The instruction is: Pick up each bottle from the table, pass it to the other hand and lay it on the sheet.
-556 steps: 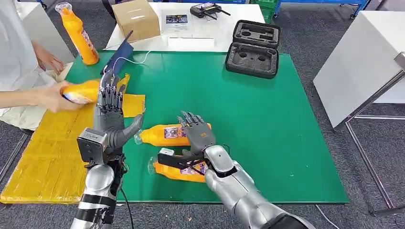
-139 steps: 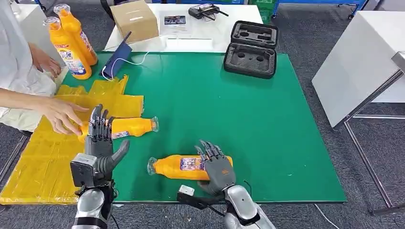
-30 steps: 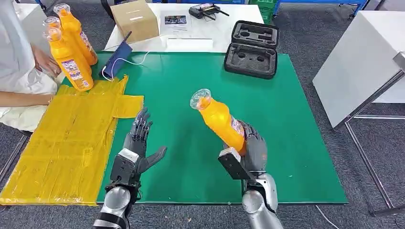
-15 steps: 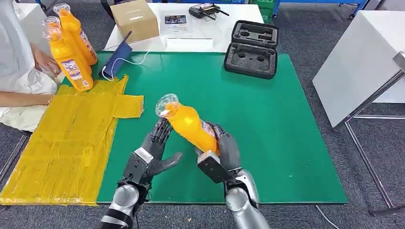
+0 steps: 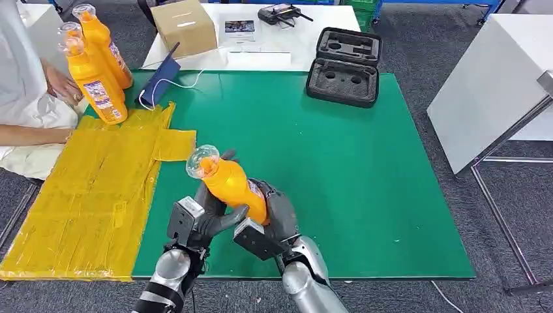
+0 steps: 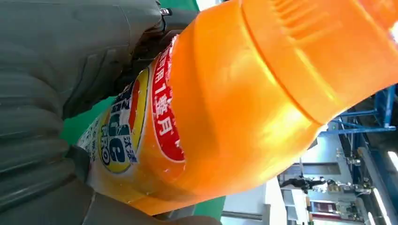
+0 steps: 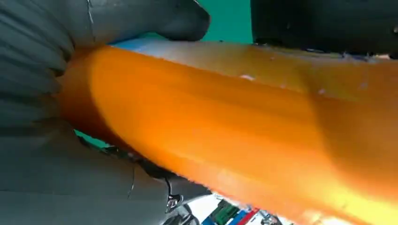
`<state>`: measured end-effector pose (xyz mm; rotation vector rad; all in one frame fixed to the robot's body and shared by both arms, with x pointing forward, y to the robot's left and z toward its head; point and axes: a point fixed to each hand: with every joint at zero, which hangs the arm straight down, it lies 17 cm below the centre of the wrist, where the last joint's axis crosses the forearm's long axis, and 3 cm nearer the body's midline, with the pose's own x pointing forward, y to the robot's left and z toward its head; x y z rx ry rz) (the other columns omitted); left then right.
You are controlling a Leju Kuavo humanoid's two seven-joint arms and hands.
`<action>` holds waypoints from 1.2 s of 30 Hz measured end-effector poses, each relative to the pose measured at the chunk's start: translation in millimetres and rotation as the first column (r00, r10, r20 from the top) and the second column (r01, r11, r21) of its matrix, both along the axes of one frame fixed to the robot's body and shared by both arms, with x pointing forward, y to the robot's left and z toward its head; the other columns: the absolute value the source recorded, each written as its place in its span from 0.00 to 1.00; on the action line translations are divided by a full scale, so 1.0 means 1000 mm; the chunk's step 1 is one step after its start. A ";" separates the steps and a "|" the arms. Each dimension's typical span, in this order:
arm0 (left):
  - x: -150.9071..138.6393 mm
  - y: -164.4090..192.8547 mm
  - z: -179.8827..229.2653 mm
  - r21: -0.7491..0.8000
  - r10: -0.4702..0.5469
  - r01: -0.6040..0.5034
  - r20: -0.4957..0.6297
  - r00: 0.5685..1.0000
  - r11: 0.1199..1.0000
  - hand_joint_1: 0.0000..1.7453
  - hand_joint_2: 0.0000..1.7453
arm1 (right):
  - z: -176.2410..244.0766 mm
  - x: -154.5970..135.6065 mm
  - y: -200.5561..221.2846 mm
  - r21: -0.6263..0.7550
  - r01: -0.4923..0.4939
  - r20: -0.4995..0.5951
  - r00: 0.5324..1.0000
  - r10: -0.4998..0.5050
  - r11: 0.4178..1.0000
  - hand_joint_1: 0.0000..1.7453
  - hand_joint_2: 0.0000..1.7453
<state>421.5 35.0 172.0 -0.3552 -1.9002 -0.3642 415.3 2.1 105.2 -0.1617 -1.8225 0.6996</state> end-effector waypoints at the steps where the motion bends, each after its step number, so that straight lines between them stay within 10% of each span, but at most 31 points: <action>1: 0.000 0.001 -0.001 -0.003 0.002 -0.002 -0.004 1.000 1.000 0.00 1.00 | -0.001 -0.001 0.002 -0.008 -0.006 0.001 1.000 0.006 1.000 1.00 1.00; 3: -0.001 0.003 -0.002 -0.002 0.005 -0.005 -0.007 1.000 1.000 0.00 1.00 | -0.002 -0.002 0.006 -0.017 -0.013 0.002 1.000 0.013 1.000 1.00 1.00; 4: -0.001 0.003 -0.002 -0.001 0.006 -0.006 -0.007 1.000 1.000 0.38 1.00 | -0.003 -0.002 0.007 -0.018 -0.016 0.002 1.000 0.016 1.000 1.00 1.00; 5: 0.000 0.004 -0.003 -0.001 0.008 -0.008 -0.007 1.000 1.000 1.00 1.00 | -0.004 -0.002 0.008 -0.022 -0.020 0.002 1.000 0.020 1.000 1.00 1.00; 26: 0.006 0.016 -0.007 -0.019 0.051 -0.051 -0.029 0.998 0.999 1.00 1.00 | -0.006 -0.006 0.019 -0.038 -0.040 -0.001 0.999 0.040 0.998 1.00 1.00; 27: 0.006 0.016 -0.008 -0.018 0.051 -0.052 -0.029 0.998 0.998 1.00 1.00 | -0.006 -0.006 0.019 -0.036 -0.039 -0.001 0.999 0.039 0.999 0.78 1.00; 28: 0.006 0.016 -0.008 -0.017 0.052 -0.053 -0.030 0.998 0.998 1.00 1.00 | -0.006 -0.006 0.018 -0.034 -0.037 -0.002 0.999 0.037 0.999 0.04 1.00; 34: 0.017 0.031 0.003 0.060 0.187 -0.191 0.066 0.980 0.980 1.00 1.00 | 0.011 -0.009 0.011 0.071 -0.011 0.031 0.999 0.009 0.997 0.00 1.00; 35: 0.020 0.037 0.006 0.063 0.211 -0.216 0.078 0.974 0.974 1.00 1.00 | 0.016 -0.009 0.008 0.096 -0.002 0.034 0.999 -0.001 0.995 0.00 0.00; 36: 0.023 0.046 0.009 0.081 0.251 -0.260 0.106 0.962 0.962 1.00 1.00 | 0.022 -0.009 0.004 0.125 0.005 0.036 0.999 -0.010 0.992 0.00 0.00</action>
